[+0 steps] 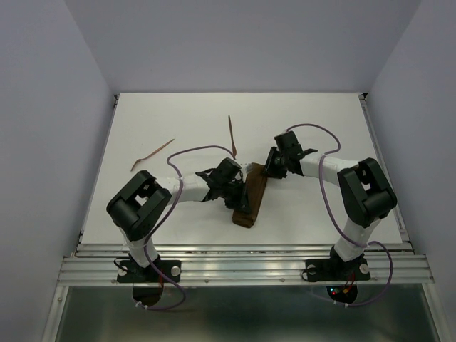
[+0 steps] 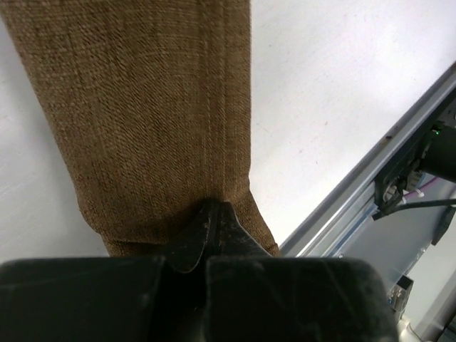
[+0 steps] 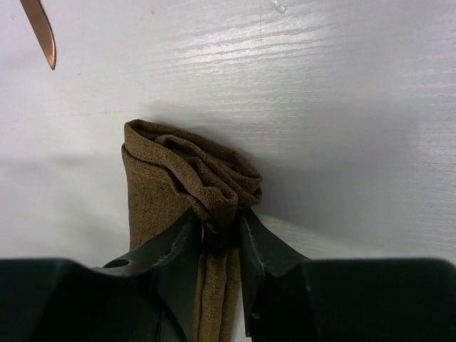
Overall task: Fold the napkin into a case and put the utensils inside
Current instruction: Smooth out the smaller rectangle-folded napkin at the center of the board.
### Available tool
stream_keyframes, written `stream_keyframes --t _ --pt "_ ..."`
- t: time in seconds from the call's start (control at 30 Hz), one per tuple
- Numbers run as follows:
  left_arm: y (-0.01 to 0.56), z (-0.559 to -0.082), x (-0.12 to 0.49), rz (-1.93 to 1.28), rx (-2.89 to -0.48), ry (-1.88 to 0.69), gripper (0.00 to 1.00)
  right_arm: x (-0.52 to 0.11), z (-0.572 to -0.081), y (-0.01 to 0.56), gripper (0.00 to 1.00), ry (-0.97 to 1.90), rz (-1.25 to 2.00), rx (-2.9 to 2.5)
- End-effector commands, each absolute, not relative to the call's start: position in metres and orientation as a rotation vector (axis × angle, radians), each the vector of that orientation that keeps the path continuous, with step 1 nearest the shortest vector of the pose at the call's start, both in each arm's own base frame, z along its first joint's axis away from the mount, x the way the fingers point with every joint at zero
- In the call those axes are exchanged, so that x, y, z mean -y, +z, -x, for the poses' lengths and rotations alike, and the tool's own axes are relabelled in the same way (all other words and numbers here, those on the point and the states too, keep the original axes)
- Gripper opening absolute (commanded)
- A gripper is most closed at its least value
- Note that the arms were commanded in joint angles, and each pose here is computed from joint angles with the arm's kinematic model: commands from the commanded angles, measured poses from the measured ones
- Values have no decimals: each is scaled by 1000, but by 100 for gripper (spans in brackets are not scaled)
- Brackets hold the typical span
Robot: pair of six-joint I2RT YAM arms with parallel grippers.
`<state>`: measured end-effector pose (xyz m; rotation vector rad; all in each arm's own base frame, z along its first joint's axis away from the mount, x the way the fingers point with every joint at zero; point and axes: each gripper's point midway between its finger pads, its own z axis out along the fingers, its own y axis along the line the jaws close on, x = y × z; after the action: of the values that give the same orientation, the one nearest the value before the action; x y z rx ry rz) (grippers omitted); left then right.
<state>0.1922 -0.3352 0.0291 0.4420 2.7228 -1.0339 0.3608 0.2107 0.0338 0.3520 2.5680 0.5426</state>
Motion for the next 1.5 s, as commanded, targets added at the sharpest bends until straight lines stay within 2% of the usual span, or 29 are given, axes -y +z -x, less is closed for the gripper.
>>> stream_keyframes --t 0.0,0.33,0.63,1.0,1.17,1.4,1.47 --pt "55 -182 338 -529 -2656 -1124 0 -210 -368 29 31 550 -381 -2541" --pt "66 -165 352 -660 -2624 -1164 0 -212 -370 33 31 559 -354 -2537" --pt "48 -149 336 -648 -2704 -1101 0 -212 -369 34 31 562 -351 -2536" --pt "7 -155 333 -604 -2769 -1010 0 -211 -368 35 31 560 -341 -2541" --pt "9 -156 333 -593 -2764 -1009 0 -208 -365 29 30 535 -342 -2555" --pt "28 -162 338 -603 -2714 -1018 0 -211 -359 25 16 566 -312 -2576" --pt "30 -163 337 -602 -2713 -1014 0 -210 -359 25 15 560 -314 -2572"
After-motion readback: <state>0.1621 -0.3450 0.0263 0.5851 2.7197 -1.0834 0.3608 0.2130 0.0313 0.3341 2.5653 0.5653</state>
